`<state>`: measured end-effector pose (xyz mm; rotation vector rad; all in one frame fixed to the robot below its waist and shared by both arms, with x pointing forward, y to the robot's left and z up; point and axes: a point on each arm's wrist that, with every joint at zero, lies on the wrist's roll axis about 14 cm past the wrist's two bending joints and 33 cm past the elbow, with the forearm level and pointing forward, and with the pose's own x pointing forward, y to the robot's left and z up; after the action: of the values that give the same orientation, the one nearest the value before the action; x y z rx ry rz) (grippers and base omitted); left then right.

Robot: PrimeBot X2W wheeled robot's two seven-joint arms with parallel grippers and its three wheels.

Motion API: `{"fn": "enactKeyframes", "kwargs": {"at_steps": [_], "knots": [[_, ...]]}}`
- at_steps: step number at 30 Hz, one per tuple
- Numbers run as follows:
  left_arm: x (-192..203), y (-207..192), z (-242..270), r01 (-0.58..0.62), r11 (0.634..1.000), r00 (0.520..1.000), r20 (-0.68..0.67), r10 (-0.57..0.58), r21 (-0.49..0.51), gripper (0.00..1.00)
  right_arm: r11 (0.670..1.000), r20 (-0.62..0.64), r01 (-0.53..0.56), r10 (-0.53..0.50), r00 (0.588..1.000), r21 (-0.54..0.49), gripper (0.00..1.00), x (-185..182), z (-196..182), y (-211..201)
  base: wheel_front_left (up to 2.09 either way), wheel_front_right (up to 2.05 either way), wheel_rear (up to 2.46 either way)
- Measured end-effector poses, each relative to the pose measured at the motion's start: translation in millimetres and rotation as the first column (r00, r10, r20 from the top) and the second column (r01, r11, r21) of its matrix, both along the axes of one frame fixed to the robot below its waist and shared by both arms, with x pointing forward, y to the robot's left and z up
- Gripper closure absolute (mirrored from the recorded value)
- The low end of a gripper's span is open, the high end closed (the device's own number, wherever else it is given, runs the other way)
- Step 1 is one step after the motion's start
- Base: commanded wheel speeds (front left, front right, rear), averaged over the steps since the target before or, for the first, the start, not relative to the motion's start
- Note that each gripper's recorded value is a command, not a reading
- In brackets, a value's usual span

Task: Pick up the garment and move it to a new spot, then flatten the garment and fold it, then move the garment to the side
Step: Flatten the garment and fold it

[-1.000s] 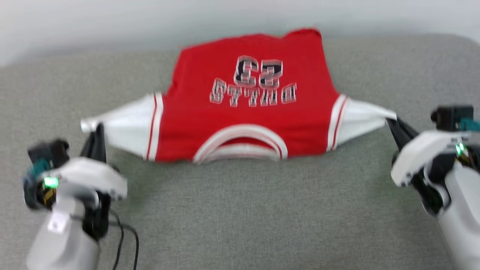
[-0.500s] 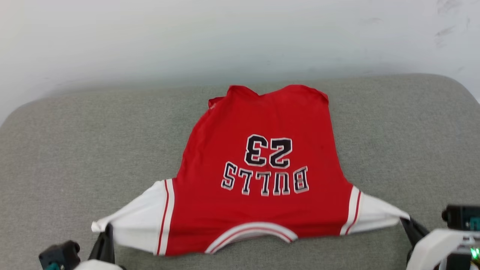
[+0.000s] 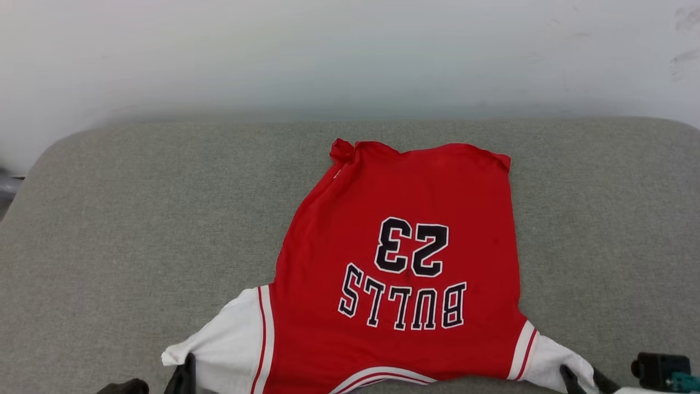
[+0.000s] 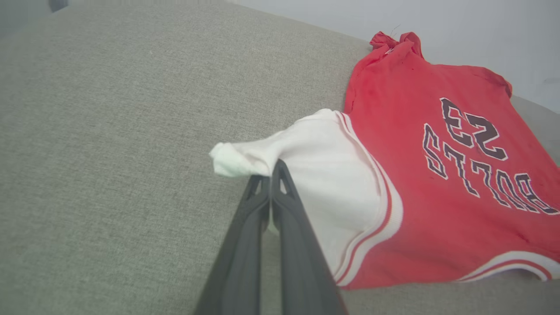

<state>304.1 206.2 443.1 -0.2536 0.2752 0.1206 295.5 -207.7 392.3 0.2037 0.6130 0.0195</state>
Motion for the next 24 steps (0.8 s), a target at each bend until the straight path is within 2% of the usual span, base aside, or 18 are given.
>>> {"fn": "enactKeyframes", "kwargs": {"at_steps": [4,11,16,20,24], "knots": [[9.3,-4.5,8.8,0.016,1.0,0.999,0.038,-0.016,0.006,1.0,1.0,0.15,0.011,-0.014,0.989,0.018,0.0,39.5,25.9,2.9,0.0,0.0,0.0],[34.3,-15.2,24.5,0.044,0.999,0.994,0.101,-0.044,0.01,1.0,0.996,0.252,0.059,-0.072,0.965,0.059,0.0,119.2,47.6,-9.8,0.0,0.0,0.0],[54.6,-26.1,35.9,0.07,0.997,0.984,0.162,-0.067,-0.012,1.0,0.997,0.159,0.049,-0.057,0.986,0.053,0.0,173.5,32.9,-14.3,0.0,0.0,0.0],[67.7,-22.1,35.3,0.06,0.998,0.982,0.179,-0.057,-0.012,1.0,0.999,0.041,-0.005,0.003,0.999,0.049,0.0,217.0,21.7,-2.1,0.0,0.0,0.0],[81.1,-23.0,36.2,0.066,0.998,0.978,0.201,-0.063,-0.012,1.0,0.998,-0.073,-0.052,0.054,0.996,0.029,0.0,252.5,11.6,5.2,0.0,0.0,0.0]]}}
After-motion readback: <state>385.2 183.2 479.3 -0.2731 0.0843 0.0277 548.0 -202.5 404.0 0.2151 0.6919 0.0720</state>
